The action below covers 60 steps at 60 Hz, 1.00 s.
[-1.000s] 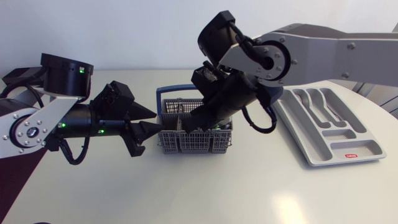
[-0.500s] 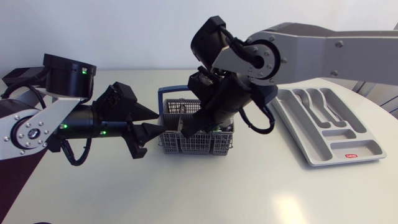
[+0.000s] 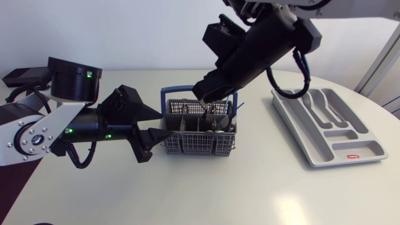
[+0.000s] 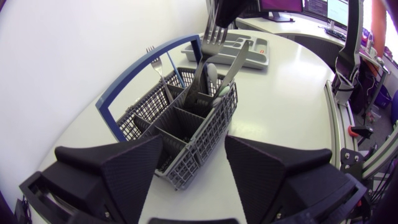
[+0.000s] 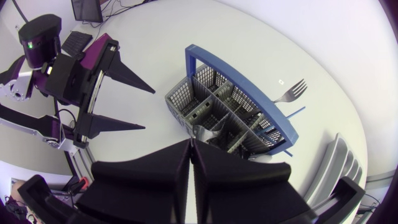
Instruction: Sort the cutlery from the basket into the organizer compartments.
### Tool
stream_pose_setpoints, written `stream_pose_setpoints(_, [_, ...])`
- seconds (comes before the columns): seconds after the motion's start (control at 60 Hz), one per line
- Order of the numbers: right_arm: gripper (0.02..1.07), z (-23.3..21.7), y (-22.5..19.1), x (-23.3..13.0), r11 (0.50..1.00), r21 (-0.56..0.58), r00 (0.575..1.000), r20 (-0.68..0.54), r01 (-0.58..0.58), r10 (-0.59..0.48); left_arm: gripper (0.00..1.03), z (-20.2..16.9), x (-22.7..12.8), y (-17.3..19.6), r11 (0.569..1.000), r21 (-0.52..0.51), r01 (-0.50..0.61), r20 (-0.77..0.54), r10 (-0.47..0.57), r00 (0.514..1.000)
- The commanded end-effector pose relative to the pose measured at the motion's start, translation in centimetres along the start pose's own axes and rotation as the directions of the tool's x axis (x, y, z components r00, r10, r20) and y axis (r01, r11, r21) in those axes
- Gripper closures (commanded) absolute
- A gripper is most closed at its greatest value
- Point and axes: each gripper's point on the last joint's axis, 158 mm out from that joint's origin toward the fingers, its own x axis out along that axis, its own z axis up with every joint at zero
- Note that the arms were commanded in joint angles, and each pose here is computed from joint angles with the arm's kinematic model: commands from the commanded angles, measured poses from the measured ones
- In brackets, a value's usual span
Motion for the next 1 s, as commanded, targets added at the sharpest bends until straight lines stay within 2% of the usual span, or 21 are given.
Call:
stream_pose_setpoints(0.0, [1.01,0.7,-0.1,-0.6,1.0,0.015,1.0,0.003,-0.009,0.009,0.31,-0.7,0.4,-0.4,1.0,0.021,0.009,-0.012,-0.008,1.0])
stream_pose_setpoints(0.117, [1.01,0.7,0.3,-2.6,1.0,0.004,1.0,0.019,-0.008,0.007,0.29,0.1,0.4,-0.5,0.999,0.036,0.007,0.009,-0.007,1.0])
stream_pose_setpoints(0.317, [1.01,-0.2,1.8,-5.0,0.997,-0.079,0.998,0.047,-0.025,0.029,0.23,1.5,0.5,-1.2,0.997,0.069,0.017,0.039,-0.02,0.999])
stream_pose_setpoints(0.667, [1.01,-3.2,5.8,-8.4,0.974,-0.161,0.983,0.071,-0.158,0.171,0.17,6.1,-1.2,-0.7,0.992,0.122,-0.007,0.137,-0.009,0.991])
stream_pose_setpoints(0.783, [1.01,-4.5,6.7,-8.5,0.961,-0.186,0.974,0.063,-0.203,0.218,0.17,8.0,-1.8,-1.1,0.991,0.127,0.048,0.167,-0.069,0.984])
stream_pose_setpoints(0.983, [1.01,-6.1,7.9,-8.5,0.936,-0.237,0.958,0.062,-0.26,0.281,0.19,8.1,-2.1,-4.0,0.964,0.184,0.19,0.148,-0.219,0.965])
